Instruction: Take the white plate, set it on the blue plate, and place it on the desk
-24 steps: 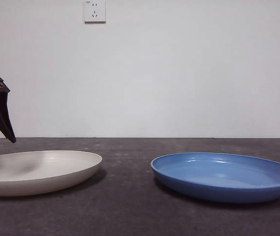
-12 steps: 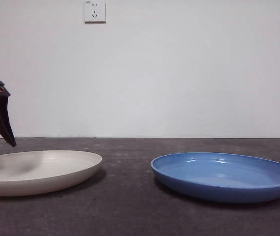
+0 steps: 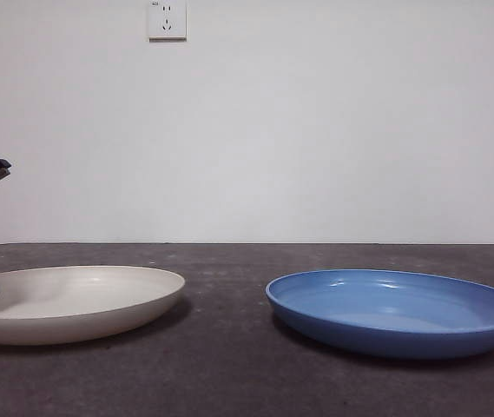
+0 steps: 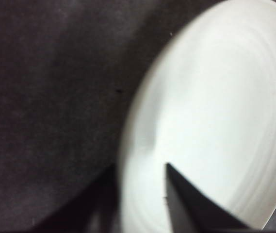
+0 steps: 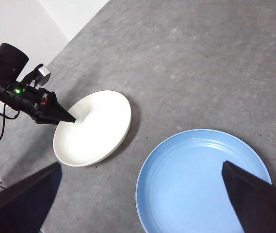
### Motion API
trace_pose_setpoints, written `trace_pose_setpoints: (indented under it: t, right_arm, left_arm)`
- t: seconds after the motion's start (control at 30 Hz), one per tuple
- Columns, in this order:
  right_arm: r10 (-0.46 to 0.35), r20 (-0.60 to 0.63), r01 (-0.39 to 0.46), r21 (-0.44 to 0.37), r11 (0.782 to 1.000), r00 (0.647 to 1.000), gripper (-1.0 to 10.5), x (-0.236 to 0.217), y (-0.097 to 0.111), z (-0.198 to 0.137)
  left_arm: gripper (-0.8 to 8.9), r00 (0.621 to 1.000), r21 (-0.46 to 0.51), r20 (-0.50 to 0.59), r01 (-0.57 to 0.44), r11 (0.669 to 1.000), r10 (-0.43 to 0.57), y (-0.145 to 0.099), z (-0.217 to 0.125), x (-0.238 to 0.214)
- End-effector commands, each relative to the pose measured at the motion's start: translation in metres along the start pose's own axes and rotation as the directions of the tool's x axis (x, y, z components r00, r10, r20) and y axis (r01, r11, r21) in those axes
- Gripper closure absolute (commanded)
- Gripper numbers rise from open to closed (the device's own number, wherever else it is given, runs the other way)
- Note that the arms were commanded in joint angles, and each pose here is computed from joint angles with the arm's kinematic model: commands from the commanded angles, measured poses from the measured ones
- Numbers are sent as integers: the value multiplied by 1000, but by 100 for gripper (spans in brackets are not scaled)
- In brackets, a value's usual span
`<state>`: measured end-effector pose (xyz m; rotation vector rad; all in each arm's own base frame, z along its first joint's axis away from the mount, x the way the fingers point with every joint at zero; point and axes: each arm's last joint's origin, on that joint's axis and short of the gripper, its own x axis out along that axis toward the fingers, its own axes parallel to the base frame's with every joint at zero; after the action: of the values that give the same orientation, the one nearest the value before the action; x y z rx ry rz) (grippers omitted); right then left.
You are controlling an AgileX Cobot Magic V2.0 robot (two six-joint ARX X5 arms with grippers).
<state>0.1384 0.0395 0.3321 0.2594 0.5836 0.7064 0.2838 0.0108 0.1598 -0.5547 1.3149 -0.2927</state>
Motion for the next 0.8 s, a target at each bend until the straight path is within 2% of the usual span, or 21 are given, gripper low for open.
trace_pose_setpoints:
  t: [0.03,0.3,0.47,0.63,0.8]
  right_arm:
    - [8,15,-7,-26,1000,1000,323,-1,3,5]
    - [3,17,-2,-26,1000,1000,323,-2,3,6]
    - [-60,-11,60,-20,998,998,323,-11,7,8]
    - [-117,-74,111,-84,990,990,323,-26,17,11]
    - [-149,-101,138,-105,985,984,323,-41,26,9]
  left_arm:
    - [794,1000,-1,8,0,1000,0,0,5,1]
    - [798,1000,-11,17,-9,1000,9,-2,9,-1]
    - [798,1000,-53,23,4,999,-3,-18,21,-13]
    - [798,998,13,44,41,999,-42,-64,36,-20]
    - [797,993,162,45,98,982,-107,-126,41,-23]
